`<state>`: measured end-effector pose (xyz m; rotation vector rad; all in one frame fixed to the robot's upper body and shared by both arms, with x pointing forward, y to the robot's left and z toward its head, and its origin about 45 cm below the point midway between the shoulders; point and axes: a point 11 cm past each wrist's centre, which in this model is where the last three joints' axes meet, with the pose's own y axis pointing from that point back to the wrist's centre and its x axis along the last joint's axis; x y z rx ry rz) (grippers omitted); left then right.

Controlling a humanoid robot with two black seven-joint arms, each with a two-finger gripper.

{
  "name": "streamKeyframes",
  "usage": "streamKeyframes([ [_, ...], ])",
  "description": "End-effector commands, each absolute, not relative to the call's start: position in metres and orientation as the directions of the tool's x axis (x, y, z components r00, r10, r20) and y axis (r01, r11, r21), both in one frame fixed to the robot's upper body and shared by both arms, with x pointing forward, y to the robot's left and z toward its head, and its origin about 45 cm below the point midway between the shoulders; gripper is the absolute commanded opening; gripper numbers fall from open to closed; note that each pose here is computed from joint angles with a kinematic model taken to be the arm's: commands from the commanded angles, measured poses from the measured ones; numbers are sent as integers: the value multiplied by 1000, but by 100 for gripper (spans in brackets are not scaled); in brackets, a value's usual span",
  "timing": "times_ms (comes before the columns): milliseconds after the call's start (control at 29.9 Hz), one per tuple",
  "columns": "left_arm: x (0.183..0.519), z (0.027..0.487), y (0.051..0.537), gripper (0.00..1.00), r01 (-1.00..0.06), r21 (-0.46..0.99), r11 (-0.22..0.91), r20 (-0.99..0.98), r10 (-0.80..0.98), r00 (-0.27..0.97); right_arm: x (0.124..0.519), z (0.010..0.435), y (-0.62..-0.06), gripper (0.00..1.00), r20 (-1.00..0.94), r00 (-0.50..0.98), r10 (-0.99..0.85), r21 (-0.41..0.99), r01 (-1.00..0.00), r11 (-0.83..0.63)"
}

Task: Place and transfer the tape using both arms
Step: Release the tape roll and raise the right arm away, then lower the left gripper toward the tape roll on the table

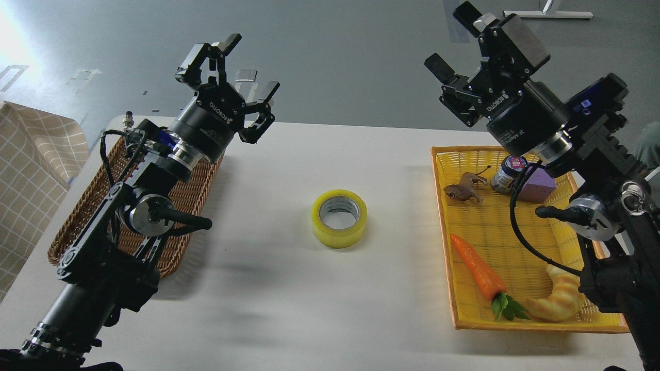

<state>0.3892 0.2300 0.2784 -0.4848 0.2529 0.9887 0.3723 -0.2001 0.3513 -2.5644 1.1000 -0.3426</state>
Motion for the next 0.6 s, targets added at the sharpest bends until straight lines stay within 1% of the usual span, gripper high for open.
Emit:
streamKeyframes([
  [0,390,277,232,98,-854,-271,445,-416,746,521,376,353,-217,100,-85,682,-726,-458,-674,-579],
  [167,389,272,234,98,-866,-258,428,-427,754,499,377,346,-234,100,-179,661,-729,-474,-707,-525],
  [334,389,273,237,98,-871,-260,418,-431,756,492,374,340,-247,100,-205,633,-747,-467,-734,-494],
  [568,391,277,241,98,-871,-277,406,-416,767,489,374,343,-264,100,-223,595,-772,-488,-754,-440],
])
